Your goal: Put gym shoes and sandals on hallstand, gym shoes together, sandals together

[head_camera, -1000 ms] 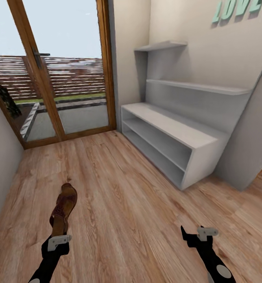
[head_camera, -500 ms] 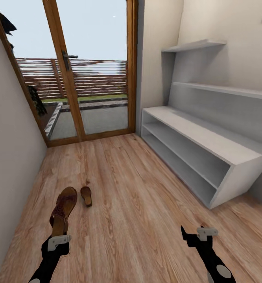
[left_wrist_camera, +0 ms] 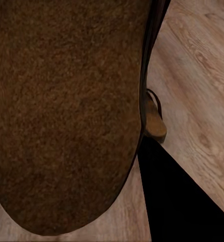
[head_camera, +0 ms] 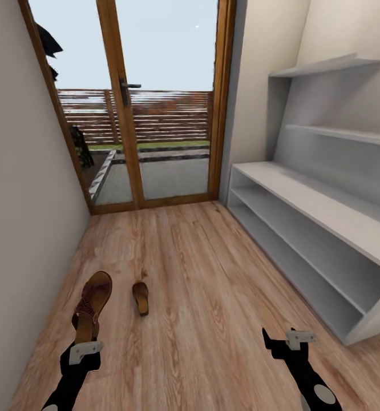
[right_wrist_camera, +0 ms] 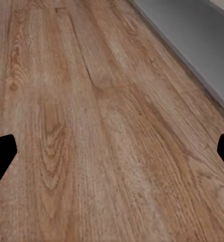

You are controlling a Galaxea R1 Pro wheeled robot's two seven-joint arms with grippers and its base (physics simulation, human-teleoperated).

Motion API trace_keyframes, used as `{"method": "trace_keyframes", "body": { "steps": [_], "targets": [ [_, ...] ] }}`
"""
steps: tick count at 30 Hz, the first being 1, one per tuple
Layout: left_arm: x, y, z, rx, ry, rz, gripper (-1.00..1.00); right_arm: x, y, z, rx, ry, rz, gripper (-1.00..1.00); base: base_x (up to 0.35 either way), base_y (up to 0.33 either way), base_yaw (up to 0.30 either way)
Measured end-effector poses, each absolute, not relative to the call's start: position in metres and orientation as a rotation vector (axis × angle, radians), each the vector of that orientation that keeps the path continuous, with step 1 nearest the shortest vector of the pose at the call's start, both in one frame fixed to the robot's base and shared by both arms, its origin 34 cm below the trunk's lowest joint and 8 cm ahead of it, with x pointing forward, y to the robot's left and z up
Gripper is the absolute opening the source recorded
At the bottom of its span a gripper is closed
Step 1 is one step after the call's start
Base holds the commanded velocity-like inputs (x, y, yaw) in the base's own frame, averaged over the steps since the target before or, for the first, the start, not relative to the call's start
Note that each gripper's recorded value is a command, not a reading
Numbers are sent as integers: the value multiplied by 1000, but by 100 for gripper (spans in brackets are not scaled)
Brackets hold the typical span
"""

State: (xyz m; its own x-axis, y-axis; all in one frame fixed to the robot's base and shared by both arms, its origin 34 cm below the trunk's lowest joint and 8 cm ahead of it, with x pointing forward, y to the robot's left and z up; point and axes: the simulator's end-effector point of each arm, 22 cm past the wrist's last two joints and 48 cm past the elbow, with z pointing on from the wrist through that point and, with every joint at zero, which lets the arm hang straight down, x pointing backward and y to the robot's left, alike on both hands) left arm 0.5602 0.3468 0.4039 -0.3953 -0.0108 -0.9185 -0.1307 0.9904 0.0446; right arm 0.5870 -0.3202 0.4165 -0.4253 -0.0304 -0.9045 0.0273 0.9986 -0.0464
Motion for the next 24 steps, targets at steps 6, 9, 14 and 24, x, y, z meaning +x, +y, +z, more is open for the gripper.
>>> {"method": "trace_keyframes", "body": {
  "steps": [6,9,14,24],
  "targets": [
    [561,347,406,-101,1969,129,-100,588,-320,419,-2,2003,-64,100,339,10,235],
    [561,347,408,-101,1967,129,-100,588,-320,421,-2,2000,-64,100,336,76,234],
    [562,347,410,-101,1961,128,-100,589,-320,423,-2,1996,-64,100,296,176,234],
    [564,347,414,-102,1952,128,-100,590,-320,427,-2,1987,-64,100,279,205,233]
  ]
}}
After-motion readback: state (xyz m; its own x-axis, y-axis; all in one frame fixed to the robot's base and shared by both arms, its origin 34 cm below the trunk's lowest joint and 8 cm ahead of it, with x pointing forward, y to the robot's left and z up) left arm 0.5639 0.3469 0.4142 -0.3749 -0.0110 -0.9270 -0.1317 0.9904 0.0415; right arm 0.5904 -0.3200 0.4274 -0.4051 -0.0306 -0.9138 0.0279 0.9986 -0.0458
